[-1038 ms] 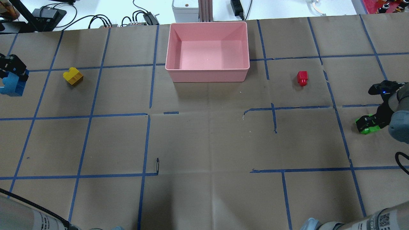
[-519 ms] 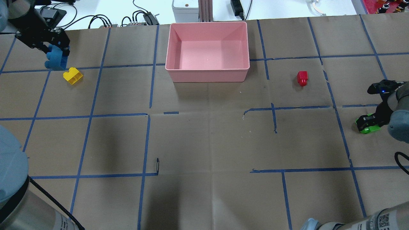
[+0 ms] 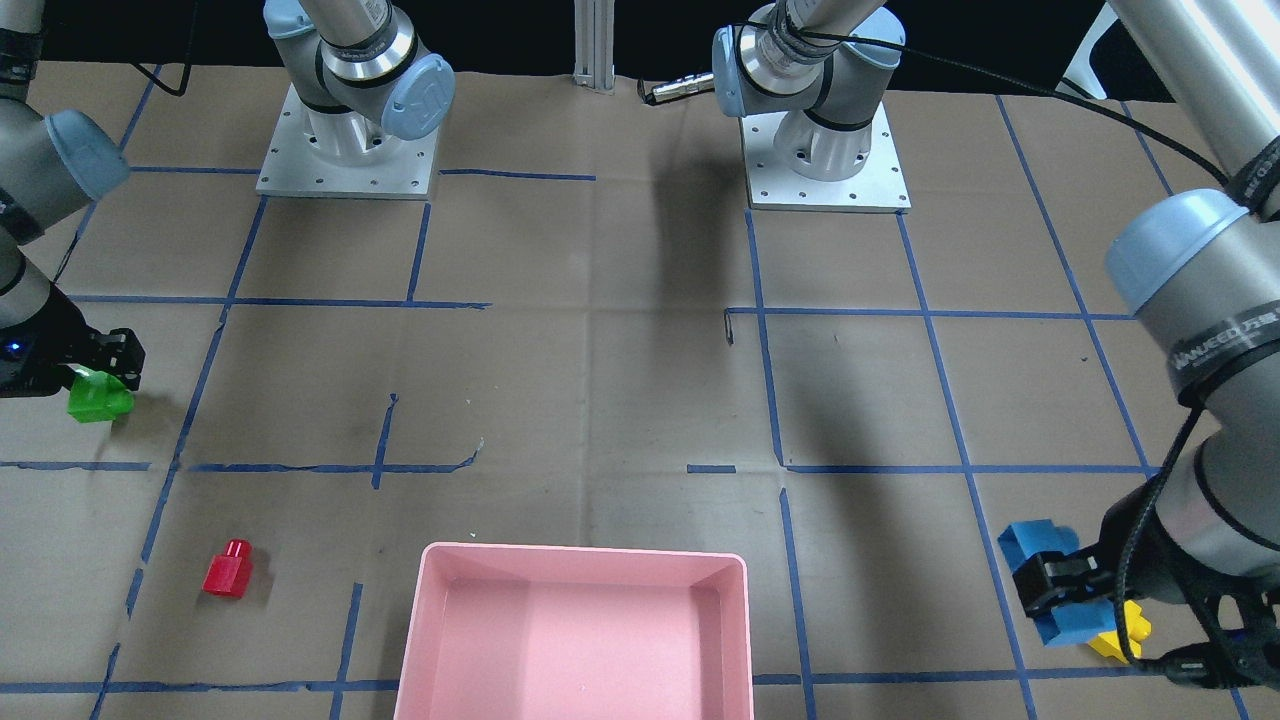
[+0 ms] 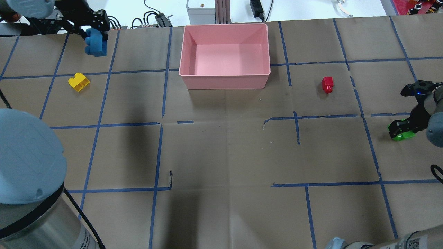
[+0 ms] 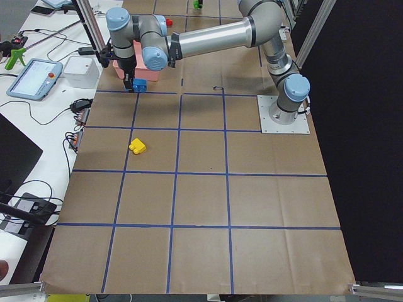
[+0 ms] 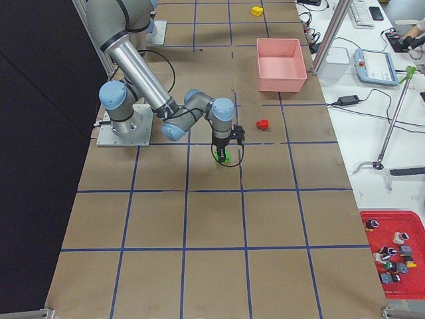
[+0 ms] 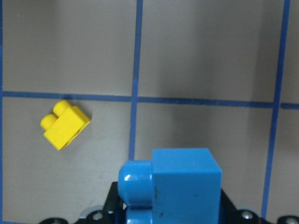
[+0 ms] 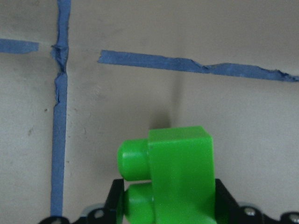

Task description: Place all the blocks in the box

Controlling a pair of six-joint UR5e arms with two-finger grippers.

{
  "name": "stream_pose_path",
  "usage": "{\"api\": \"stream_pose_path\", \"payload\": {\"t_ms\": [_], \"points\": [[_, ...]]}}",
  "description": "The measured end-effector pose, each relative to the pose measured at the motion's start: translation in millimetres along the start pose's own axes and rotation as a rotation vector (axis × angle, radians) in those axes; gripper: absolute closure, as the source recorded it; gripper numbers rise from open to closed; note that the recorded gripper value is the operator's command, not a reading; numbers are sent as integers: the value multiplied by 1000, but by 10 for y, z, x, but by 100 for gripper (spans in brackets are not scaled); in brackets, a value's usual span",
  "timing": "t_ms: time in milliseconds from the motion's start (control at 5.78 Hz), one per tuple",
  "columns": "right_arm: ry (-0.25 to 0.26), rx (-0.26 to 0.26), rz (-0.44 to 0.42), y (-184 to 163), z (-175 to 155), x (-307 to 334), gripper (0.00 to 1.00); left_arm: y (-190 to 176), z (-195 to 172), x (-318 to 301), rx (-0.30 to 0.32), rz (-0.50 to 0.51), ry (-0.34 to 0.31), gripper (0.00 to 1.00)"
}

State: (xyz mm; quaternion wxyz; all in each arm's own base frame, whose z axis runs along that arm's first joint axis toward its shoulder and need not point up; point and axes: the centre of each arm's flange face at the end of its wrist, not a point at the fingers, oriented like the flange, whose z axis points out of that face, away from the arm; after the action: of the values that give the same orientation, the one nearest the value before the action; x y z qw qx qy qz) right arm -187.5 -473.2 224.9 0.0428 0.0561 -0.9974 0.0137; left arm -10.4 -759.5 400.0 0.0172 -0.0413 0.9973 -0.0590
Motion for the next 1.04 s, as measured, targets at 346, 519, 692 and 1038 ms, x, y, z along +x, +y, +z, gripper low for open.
{"api": "stream_pose_path", "payload": {"t_ms": [346,519,692,1038], "points": [[90,153,-91,-466,-1007,-206,98,-341,-1,1160,73,-113,62,76],[99,273,-163,-780,-1533,-462,98,-363,137,1789,81,-193,92,76],[54,390,-237,-1060,-1912,-784,98,-305,420,2388,86,-259,110,75],[-98,526,-386,-1448,-2151,-1581,98,-88,1085,3252,103,-294,96,2]]}}
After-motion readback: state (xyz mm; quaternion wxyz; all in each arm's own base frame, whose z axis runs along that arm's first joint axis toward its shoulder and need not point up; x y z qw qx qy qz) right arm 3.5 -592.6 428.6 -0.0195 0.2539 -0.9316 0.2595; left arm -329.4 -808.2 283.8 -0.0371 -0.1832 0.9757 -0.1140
